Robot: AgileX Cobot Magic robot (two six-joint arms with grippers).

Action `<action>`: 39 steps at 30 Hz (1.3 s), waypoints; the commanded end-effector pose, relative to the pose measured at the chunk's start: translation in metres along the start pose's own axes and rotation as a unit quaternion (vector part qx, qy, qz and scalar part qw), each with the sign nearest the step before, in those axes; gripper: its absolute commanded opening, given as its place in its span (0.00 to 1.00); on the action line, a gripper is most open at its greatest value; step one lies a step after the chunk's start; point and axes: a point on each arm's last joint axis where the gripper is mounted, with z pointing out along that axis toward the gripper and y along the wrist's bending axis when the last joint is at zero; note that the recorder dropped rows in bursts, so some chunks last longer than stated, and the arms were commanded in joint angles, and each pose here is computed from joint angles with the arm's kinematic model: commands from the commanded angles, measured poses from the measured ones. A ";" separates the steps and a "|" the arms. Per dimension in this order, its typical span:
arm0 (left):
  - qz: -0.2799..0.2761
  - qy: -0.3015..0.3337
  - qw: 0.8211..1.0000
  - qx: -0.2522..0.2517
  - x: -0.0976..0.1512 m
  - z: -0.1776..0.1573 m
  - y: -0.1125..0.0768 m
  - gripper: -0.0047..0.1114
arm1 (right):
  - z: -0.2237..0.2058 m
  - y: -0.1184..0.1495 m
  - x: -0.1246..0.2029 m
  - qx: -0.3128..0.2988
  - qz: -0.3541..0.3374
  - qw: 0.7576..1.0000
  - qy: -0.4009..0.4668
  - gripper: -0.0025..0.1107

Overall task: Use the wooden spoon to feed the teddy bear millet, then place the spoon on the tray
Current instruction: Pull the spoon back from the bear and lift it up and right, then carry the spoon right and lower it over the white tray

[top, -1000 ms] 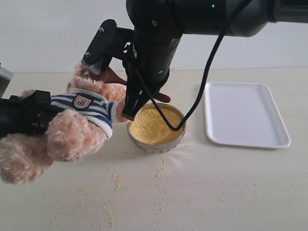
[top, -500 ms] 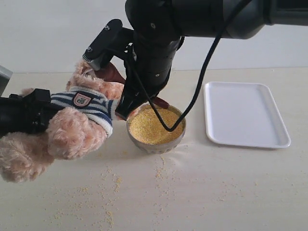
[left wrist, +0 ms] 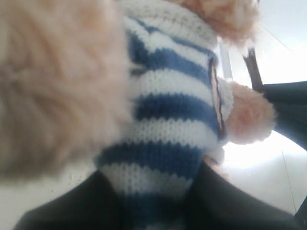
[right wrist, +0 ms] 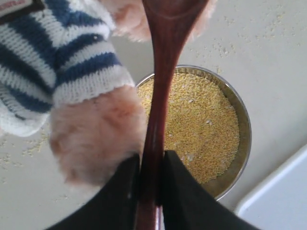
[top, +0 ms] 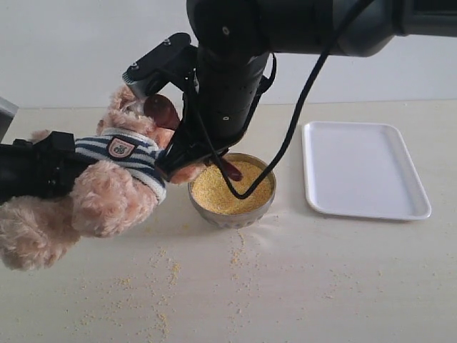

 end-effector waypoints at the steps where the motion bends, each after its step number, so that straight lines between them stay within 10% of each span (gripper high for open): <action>1: 0.012 -0.007 1.000 0.014 0.000 -0.001 -0.006 0.08 | -0.016 -0.001 -0.001 -0.010 0.019 1.000 -0.016 0.02; 20: 0.068 -0.011 0.998 0.014 -0.001 -0.001 -0.006 0.08 | -0.060 -0.010 0.025 0.005 -0.057 0.995 0.087 0.02; 39: 0.074 -0.010 0.997 0.027 0.000 -0.001 -0.008 0.08 | -0.130 -0.112 0.066 0.020 0.139 0.990 0.011 0.02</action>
